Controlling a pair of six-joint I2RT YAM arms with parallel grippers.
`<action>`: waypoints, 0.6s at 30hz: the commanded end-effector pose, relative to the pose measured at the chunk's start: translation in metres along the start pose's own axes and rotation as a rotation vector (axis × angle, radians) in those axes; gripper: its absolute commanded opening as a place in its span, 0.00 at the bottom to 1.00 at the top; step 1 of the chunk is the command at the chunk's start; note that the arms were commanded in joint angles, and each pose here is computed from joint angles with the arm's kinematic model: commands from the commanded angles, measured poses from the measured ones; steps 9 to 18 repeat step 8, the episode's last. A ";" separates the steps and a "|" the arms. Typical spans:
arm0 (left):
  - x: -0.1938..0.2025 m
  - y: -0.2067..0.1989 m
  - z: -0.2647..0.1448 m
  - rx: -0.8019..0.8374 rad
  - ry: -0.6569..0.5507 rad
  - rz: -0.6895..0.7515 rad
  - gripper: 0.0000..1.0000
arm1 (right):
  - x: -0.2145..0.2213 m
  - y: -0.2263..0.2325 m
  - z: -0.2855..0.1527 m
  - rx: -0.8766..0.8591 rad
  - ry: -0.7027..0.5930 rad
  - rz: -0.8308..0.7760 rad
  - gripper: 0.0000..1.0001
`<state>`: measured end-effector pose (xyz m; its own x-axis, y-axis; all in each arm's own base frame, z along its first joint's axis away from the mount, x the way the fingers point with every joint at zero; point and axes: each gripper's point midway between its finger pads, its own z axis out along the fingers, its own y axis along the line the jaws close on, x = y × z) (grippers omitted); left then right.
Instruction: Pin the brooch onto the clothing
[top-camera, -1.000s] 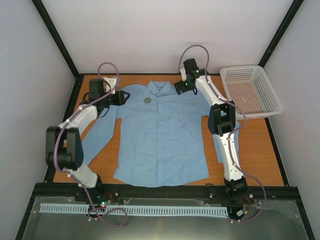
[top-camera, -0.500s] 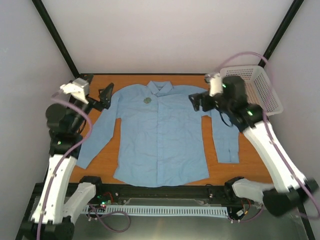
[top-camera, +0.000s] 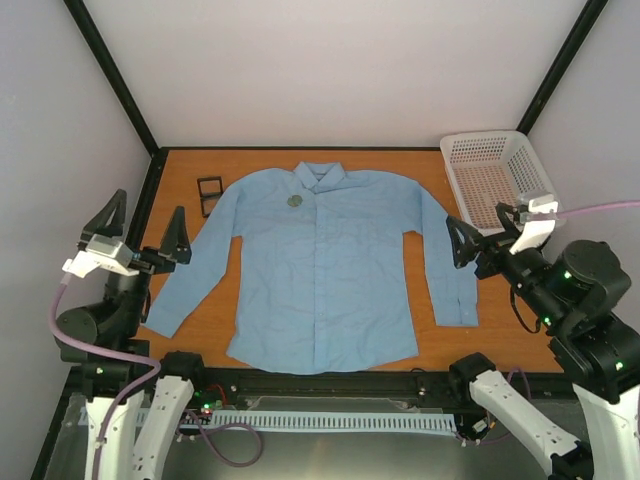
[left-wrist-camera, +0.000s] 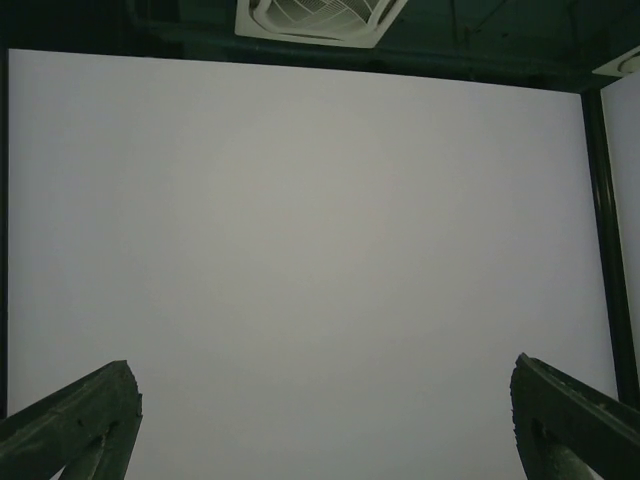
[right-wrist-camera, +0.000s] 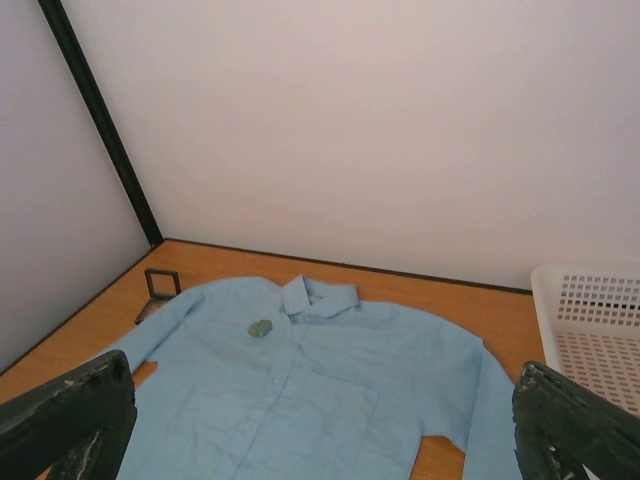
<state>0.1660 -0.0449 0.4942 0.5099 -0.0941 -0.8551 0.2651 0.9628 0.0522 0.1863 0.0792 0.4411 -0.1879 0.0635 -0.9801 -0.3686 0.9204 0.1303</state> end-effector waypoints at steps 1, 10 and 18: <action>0.007 0.009 0.000 -0.054 0.048 -0.012 1.00 | -0.007 0.000 -0.009 -0.002 -0.030 0.040 1.00; 0.011 0.008 0.002 -0.042 0.072 -0.012 1.00 | -0.002 -0.021 -0.012 0.112 -0.053 0.093 1.00; 0.011 0.008 0.002 -0.042 0.072 -0.012 1.00 | -0.002 -0.021 -0.012 0.112 -0.053 0.093 1.00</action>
